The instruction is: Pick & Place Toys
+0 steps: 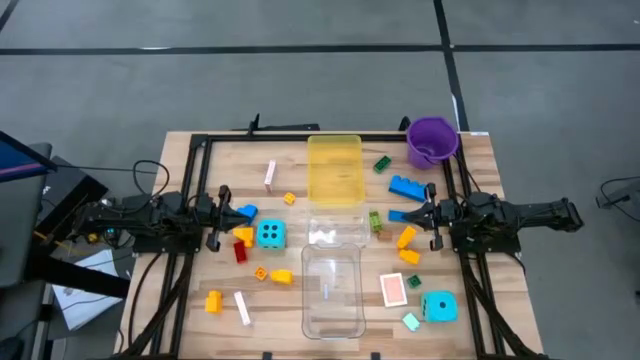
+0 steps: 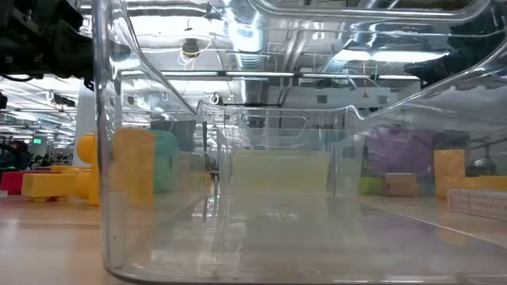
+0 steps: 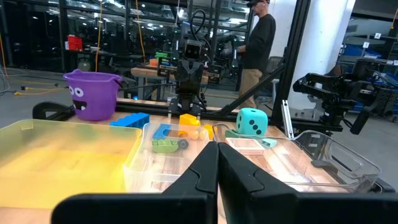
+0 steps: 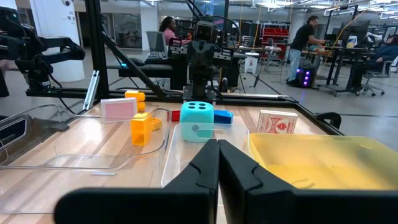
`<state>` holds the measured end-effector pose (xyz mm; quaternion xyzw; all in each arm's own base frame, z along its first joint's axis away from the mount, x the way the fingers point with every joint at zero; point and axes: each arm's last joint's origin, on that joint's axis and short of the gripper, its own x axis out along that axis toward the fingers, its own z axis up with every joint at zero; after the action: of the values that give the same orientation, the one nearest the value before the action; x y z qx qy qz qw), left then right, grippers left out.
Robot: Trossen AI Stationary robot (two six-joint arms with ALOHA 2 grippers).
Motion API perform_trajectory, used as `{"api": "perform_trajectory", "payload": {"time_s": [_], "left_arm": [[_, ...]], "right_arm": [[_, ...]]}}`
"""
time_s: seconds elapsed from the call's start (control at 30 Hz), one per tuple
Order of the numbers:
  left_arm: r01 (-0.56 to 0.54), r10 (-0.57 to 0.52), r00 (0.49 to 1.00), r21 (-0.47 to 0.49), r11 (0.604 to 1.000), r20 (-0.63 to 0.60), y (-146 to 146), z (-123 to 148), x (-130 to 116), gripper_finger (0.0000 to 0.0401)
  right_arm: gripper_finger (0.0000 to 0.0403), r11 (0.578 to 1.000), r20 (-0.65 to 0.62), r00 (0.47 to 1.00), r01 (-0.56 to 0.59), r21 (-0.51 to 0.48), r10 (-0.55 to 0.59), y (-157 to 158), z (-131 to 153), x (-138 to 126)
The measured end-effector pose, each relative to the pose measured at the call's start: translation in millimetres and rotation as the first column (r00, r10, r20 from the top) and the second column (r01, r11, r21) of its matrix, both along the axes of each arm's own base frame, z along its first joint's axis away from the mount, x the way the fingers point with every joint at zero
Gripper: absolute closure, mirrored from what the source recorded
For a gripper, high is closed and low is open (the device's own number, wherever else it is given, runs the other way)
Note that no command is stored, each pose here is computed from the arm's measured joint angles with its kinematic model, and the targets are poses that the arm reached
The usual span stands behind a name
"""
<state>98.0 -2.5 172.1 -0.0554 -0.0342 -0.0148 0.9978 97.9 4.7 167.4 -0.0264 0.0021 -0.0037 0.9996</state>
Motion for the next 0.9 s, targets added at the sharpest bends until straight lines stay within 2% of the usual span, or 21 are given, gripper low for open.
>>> {"api": "perform_trajectory", "payload": {"time_s": [0.4,0.43,0.57,0.67,0.8,0.83,0.9], "left_arm": [[0.000,0.000,1.000,0.000,1.000,0.000,0,0,0,0.0401],[0.000,0.000,1.000,0.000,1.000,-0.001,0,0,0,0.0401],[0.000,0.000,1.000,0.000,1.000,-0.001,0,0,0,0.0401],[0.000,0.000,1.000,0.000,1.000,0.000,0,0,0,0.0401],[0.000,0.000,1.000,0.000,1.000,-0.001,0,0,0,0.0401],[0.000,0.000,1.000,-0.001,1.000,0.000,0,0,0,0.0401],[0.001,-0.001,1.000,-0.017,1.000,0.009,0,1,0,0.0401]], "right_arm": [[0.0403,1.000,0.000,1.000,0.000,0.000,0.000,0,0,0],[0.0403,1.000,0.000,1.000,0.001,-0.022,-0.001,0,0,0],[0.0403,0.973,0.009,0.999,0.036,-0.226,-0.035,-2,1,0],[0.0403,0.965,0.019,0.999,0.044,-0.258,-0.040,-2,1,0],[0.0403,0.970,0.087,0.995,0.061,-0.235,-0.042,-2,8,0],[0.0403,0.978,0.100,0.994,0.061,-0.198,-0.042,-2,9,0],[0.0403,0.998,0.152,0.988,0.049,-0.041,-0.042,-2,14,-1]]}}
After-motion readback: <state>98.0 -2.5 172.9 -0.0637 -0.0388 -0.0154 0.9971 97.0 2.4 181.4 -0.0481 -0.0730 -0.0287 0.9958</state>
